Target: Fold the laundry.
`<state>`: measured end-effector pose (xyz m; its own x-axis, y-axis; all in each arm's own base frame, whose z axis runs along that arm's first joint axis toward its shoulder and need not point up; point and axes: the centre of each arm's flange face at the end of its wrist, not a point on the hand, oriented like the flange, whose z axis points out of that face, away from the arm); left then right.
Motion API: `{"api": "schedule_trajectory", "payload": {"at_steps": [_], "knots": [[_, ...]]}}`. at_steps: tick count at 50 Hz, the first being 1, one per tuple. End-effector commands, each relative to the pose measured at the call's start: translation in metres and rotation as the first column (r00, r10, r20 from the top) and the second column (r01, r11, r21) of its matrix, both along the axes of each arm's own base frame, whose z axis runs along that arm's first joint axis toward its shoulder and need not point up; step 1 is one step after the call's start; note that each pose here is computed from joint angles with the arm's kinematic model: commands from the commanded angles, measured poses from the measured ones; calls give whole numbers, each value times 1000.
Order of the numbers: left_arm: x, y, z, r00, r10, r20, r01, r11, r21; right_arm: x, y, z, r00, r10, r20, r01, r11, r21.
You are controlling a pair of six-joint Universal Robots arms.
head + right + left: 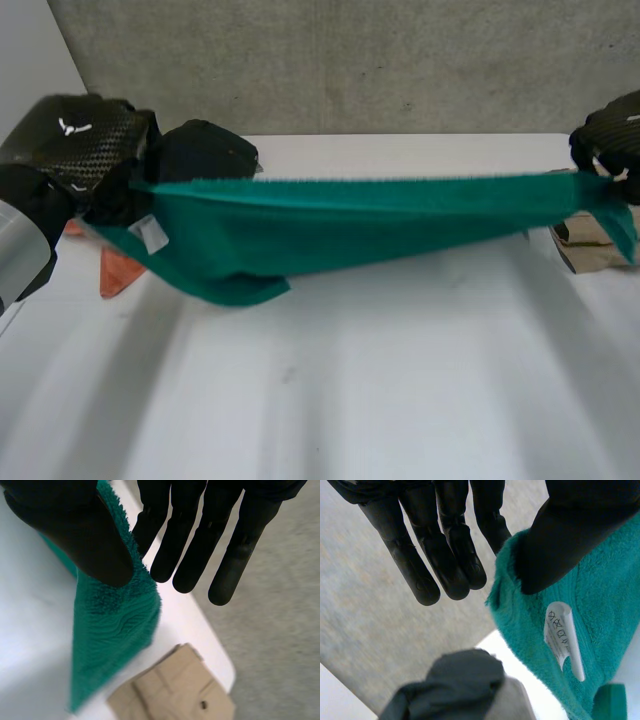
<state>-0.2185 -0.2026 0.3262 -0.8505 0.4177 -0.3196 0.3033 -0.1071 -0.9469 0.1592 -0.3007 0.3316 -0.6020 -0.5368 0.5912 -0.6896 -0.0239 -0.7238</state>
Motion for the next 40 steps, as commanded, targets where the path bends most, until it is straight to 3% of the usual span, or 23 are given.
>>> {"api": "schedule_trajectory", "payload": {"at_steps": [1,6,10,13,15,18,19,20,22,23,29,33,35,40], "knots": [[-6,-27,-52,995,2,103,-25,975,223,15,-5,-46,995,65,-80,-49,981,188],[-20,-73,-90,987,1,158,-40,969,243,28,-26,-83,995,42,-92,-19,971,239],[-41,-116,-82,993,7,115,-17,996,89,41,-58,-82,998,-6,-54,11,996,89],[-59,-144,-37,1000,0,10,2,987,-160,53,-88,-47,999,-26,43,33,987,-159],[-63,-158,3,996,-18,-84,-13,934,-357,56,-106,-7,989,-11,146,65,926,-372],[-60,-164,45,983,-41,-180,-62,843,-534,56,-113,31,969,45,243,96,837,-539],[-56,-162,70,968,-59,-243,-107,780,-616,55,-114,55,951,101,293,112,768,-630],[-54,-161,79,961,-66,-269,-128,755,-643,54,-113,65,941,129,312,119,737,-665],[-47,-158,91,946,-63,-317,-172,733,-658,47,-111,84,918,206,340,122,669,-734],[-45,-156,90,946,-57,-320,-176,739,-651,45,-110,87,912,226,342,111,665,-738],[-35,-149,67,956,-28,-291,-144,822,-552,44,-104,69,905,273,328,16,746,-666],[-35,-141,28,969,-25,-244,-88,892,-443,44,-104,34,915,216,340,-3,847,-531],[-36,-136,-4,978,-24,-209,-55,930,-363,46,-101,4,930,179,322,-26,904,-427],[-37,-120,-72,991,-14,-131,-12,982,-189,50,-90,-64,965,128,229,-78,974,-213]]}}
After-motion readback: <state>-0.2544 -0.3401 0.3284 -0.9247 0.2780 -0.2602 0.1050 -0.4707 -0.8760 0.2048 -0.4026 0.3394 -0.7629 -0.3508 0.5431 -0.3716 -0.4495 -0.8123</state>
